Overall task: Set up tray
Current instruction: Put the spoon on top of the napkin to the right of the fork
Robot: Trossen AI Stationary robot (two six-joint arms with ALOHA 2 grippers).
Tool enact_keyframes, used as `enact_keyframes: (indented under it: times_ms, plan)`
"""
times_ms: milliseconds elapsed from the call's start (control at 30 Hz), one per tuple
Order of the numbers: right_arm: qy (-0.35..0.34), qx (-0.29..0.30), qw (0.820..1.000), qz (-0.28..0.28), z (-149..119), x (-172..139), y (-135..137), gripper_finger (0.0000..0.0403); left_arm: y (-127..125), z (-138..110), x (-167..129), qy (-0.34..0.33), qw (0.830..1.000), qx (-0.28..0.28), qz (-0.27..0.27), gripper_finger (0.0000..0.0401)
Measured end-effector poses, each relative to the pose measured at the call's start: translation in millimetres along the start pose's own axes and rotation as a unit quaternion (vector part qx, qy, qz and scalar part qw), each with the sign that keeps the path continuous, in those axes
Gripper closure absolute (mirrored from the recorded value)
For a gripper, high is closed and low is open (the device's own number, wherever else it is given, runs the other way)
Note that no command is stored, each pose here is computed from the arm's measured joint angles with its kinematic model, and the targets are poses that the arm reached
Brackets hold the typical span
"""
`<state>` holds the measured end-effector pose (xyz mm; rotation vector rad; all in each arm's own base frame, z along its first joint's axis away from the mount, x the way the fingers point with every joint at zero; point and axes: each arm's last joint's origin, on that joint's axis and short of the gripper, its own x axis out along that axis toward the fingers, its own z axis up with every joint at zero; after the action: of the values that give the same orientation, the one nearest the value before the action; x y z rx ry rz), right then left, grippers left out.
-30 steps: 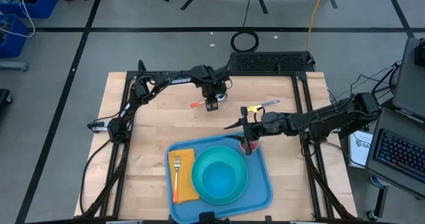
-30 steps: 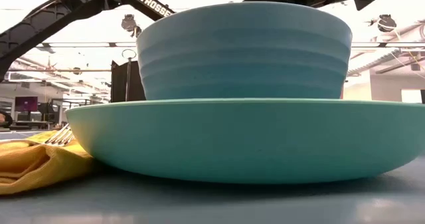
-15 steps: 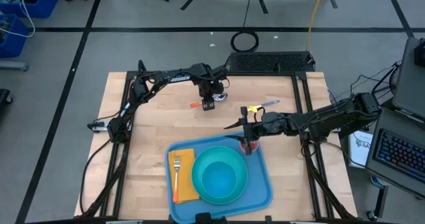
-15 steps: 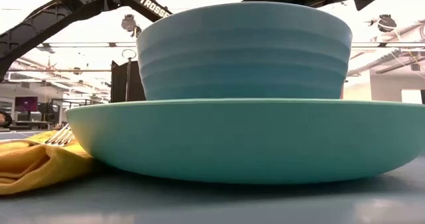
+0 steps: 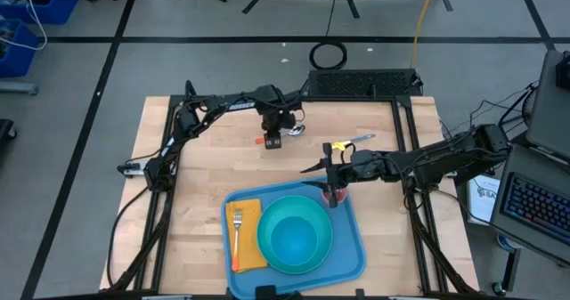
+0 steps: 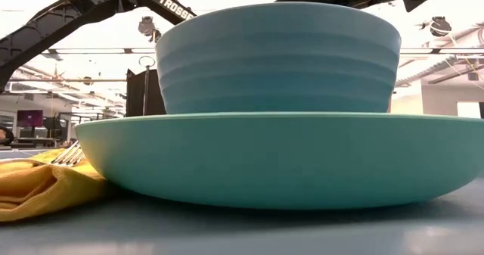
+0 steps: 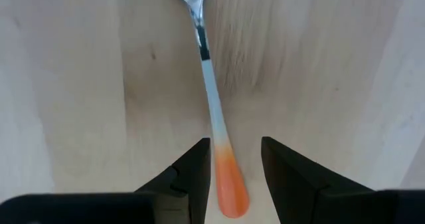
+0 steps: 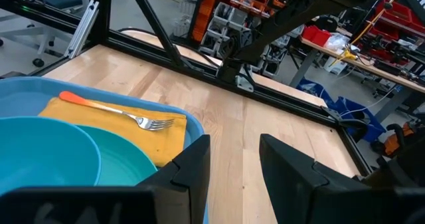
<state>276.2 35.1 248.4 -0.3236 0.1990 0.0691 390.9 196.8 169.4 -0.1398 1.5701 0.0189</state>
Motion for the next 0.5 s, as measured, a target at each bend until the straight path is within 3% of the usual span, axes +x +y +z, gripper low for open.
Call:
enact_keyframes:
  times_ms: [333,500]
  plan:
    - [0.0,0.0,1.0,0.0,0.0,0.0,0.0,0.028,-1.9,-4.5,-0.1,0.024,1.0,-0.017,-0.008,0.0265]
    - [0.0,0.009,1.0,0.0,-0.1,0.0,0.0,0.028,-6.1,-8.9,-4.7,0.012,0.994,-0.031,-0.1,0.0272]
